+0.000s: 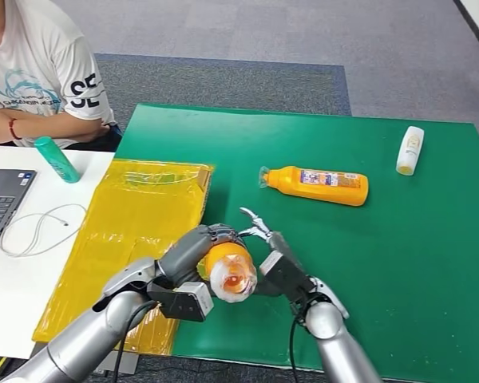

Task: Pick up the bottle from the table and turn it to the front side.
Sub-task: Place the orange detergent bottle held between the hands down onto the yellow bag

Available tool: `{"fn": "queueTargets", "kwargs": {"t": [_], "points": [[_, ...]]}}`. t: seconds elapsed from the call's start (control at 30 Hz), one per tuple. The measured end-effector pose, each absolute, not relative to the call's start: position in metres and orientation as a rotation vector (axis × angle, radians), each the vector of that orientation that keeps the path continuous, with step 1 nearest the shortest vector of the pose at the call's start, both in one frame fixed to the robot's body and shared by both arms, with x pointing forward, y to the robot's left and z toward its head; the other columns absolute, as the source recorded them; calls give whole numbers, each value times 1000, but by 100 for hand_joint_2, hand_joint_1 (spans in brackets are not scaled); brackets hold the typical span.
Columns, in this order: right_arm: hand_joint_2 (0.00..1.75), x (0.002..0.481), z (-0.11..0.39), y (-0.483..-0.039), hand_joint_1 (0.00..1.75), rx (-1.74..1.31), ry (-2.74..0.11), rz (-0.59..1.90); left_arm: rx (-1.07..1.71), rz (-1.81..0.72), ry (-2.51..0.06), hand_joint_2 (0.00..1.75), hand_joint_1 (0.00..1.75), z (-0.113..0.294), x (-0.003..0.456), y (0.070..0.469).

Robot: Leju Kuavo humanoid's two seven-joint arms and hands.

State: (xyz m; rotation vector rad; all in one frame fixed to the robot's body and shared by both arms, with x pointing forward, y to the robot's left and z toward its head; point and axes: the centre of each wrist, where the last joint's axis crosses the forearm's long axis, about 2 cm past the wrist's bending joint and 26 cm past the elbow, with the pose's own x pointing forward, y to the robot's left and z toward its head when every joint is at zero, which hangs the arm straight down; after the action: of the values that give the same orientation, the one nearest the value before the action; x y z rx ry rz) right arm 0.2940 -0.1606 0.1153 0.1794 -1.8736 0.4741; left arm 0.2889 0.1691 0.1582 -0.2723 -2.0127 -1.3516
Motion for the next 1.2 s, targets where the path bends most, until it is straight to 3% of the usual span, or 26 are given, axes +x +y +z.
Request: {"fn": "queueTargets", "kwargs": {"t": [0.13, 0.3, 0.87, 1.0, 1.2], "points": [[175, 311, 125, -219, 0, 18, -1897, 229, -276, -1367, -2022, 175, 175, 159, 281, 170], [175, 315, 135, -261, 0, -84, -1914, 128, -288, -1381, -2025, 175, 175, 160, 273, 167], [175, 315, 136, -281, 0, -152, -1900, 148, -416, -1407, -1964, 175, 175, 163, 274, 165], [175, 325, 138, -275, 0, -122, -1900, 191, -688, -1373, -1772, 175, 175, 158, 295, 199], [175, 331, 133, -263, 0, -90, -1882, 231, -544, -1336, -1627, 175, 175, 158, 331, 269]]}}
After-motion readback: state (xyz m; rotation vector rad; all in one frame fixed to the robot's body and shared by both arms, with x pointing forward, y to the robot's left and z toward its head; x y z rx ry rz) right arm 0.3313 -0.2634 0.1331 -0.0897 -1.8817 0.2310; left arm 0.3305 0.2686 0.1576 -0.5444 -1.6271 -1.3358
